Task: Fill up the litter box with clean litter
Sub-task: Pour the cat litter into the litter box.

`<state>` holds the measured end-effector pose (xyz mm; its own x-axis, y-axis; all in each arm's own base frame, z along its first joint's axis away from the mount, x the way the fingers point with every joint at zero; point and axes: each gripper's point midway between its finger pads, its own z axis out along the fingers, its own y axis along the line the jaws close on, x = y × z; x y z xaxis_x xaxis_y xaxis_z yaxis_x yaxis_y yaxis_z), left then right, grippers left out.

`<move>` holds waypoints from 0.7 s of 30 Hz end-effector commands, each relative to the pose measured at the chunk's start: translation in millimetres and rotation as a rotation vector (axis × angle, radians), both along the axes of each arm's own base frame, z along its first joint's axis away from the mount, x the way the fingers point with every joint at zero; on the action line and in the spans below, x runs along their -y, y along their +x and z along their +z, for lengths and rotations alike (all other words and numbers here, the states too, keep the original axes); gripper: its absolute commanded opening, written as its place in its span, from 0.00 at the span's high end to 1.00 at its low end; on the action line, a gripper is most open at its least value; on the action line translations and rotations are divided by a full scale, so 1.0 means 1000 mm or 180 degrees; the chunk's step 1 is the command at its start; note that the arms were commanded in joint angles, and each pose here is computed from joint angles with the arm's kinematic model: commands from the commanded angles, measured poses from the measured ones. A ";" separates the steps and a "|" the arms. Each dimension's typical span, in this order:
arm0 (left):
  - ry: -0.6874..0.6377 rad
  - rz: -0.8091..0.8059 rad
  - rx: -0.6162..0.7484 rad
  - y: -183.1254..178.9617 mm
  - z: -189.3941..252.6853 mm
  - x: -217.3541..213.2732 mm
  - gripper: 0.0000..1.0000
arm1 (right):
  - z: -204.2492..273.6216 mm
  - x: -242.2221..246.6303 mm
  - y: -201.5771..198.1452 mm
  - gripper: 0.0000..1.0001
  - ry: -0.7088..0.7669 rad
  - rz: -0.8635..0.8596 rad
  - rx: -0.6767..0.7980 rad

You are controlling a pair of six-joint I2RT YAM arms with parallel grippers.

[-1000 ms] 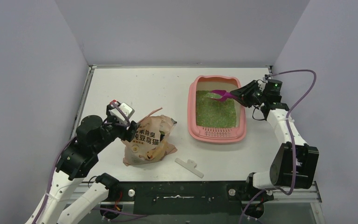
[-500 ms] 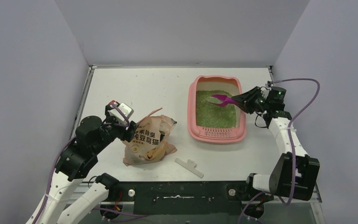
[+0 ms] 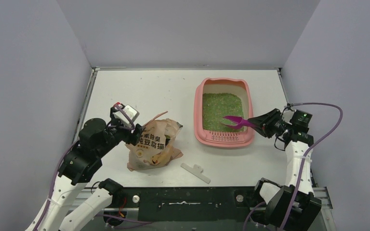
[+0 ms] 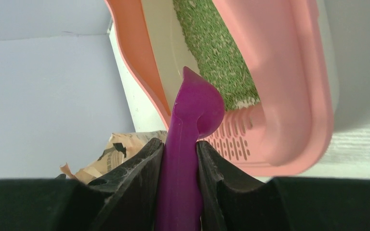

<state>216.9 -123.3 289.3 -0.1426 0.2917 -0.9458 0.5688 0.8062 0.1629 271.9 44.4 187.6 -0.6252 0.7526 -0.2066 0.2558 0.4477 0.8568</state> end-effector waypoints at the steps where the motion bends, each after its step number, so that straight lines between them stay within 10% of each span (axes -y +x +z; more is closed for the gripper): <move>1: -0.0202 -0.0080 0.0211 0.002 0.027 0.008 0.35 | 0.015 -0.006 -0.014 1.00 -0.0045 0.0238 0.0058; 12: -0.0199 -0.0063 0.0233 0.001 0.025 0.007 0.35 | 0.026 -0.013 -0.012 1.00 0.0165 0.0290 0.0149; 21: -0.0158 -0.0046 0.0237 -0.001 0.024 0.003 0.35 | 0.022 0.024 -0.020 1.00 -0.0770 0.0016 -0.0127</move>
<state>215.7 -124.5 291.5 -0.1377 0.2803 -0.9500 0.5721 0.8055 0.1547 250.7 43.4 193.8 -0.6754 0.7071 -0.2096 0.2908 0.5165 0.8054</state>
